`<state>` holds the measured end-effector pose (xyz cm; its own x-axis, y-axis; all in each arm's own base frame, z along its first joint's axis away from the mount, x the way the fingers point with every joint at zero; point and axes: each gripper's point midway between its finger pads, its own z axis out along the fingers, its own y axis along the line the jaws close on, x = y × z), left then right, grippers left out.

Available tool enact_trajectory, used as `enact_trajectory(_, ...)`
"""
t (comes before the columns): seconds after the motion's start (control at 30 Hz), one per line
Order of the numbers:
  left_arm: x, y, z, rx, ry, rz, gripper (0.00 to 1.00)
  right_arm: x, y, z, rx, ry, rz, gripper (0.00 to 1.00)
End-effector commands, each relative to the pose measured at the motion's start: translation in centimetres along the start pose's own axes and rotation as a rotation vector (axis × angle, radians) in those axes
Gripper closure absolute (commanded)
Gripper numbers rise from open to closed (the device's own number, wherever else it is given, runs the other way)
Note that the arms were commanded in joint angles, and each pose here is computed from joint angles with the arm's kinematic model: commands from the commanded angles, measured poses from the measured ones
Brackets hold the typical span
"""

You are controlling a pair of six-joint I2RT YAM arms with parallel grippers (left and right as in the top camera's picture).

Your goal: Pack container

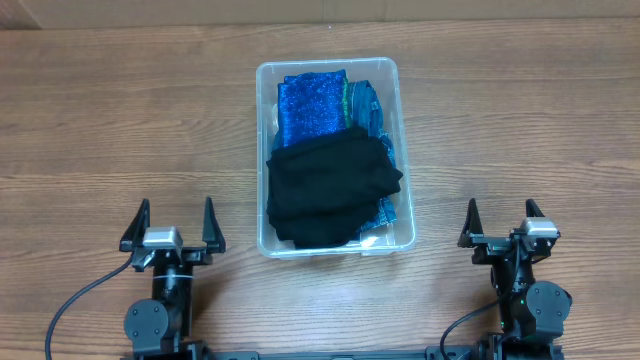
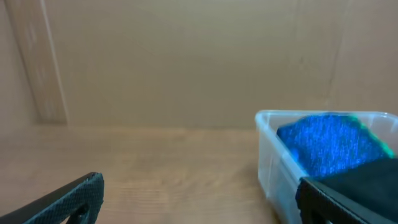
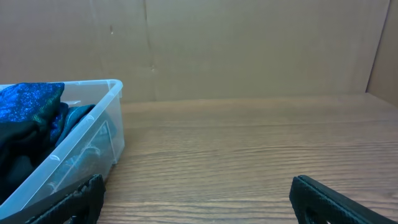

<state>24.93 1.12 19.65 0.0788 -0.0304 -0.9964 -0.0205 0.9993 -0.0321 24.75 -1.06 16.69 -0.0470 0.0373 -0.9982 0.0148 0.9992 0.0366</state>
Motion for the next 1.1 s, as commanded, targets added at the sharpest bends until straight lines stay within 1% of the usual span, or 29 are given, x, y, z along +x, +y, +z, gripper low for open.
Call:
enact_trajectory(0.0, 1.3, 0.6, -0.4, -0.032, 0.045, -0.006, 0.0, 0.2, 0.0, 0.0, 0.003, -0.004, -0.004, 0.0)
enact_trajectory(0.13, 3.8, 0.0, -0.7, 0.004, 0.148, -0.028, 0.0, 0.2, 0.0, 0.0, 0.003, -0.004, -0.004, 0.0)
enact_trajectory(0.23, 3.8, -0.2, -0.7, 0.01, 0.148, -0.053, 0.0, 0.2, 0.0, 0.0, 0.003, -0.003, -0.004, 0.0)
enact_trajectory(1.07, 3.9, 0.0, -0.6, 0.001, 0.148, -0.052, 0.0, 0.2, 0.0, 0.0, 0.003, -0.004, -0.004, 0.0)
